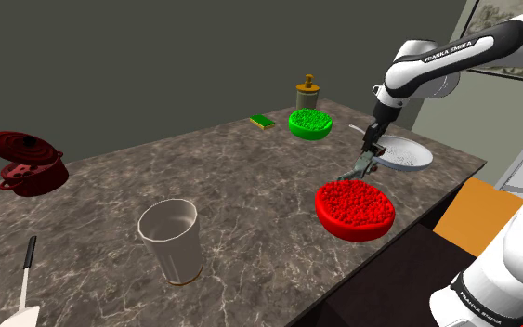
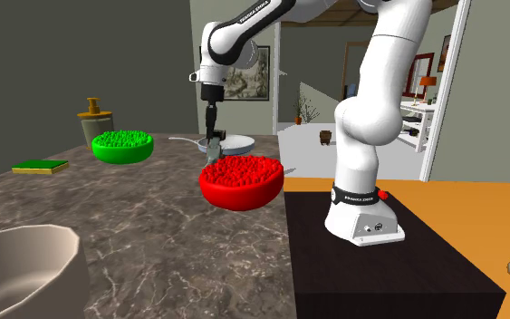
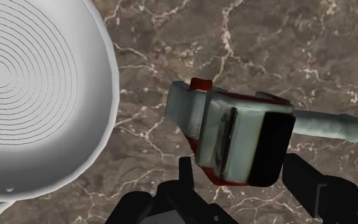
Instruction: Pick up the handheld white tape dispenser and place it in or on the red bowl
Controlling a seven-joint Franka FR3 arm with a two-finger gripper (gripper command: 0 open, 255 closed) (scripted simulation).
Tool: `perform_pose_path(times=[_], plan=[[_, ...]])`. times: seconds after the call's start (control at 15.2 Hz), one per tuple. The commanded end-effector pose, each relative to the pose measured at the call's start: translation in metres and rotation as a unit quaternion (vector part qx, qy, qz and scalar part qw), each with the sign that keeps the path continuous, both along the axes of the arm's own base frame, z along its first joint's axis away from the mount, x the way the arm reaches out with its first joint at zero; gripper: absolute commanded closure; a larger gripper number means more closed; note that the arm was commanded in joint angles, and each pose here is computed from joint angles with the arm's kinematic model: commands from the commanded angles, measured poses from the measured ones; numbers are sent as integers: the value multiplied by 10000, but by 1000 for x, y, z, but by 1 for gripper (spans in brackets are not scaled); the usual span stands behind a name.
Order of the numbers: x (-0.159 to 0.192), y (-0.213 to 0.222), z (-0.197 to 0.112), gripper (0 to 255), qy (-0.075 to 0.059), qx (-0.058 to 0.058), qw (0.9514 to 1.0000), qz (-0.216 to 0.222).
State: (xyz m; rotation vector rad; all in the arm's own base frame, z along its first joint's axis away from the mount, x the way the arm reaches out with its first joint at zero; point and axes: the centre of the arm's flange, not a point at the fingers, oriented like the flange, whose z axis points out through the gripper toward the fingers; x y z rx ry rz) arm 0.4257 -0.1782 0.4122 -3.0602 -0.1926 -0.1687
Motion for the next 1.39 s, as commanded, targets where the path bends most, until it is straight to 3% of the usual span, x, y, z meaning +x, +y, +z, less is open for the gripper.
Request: perform_pose_path(times=[0.0,0.33,1.32], plan=[[0,0,0,255,5,1,10000,1],[0,0,0,255,5,1,10000,1],[0,0,79,255,5,1,10000,1]])
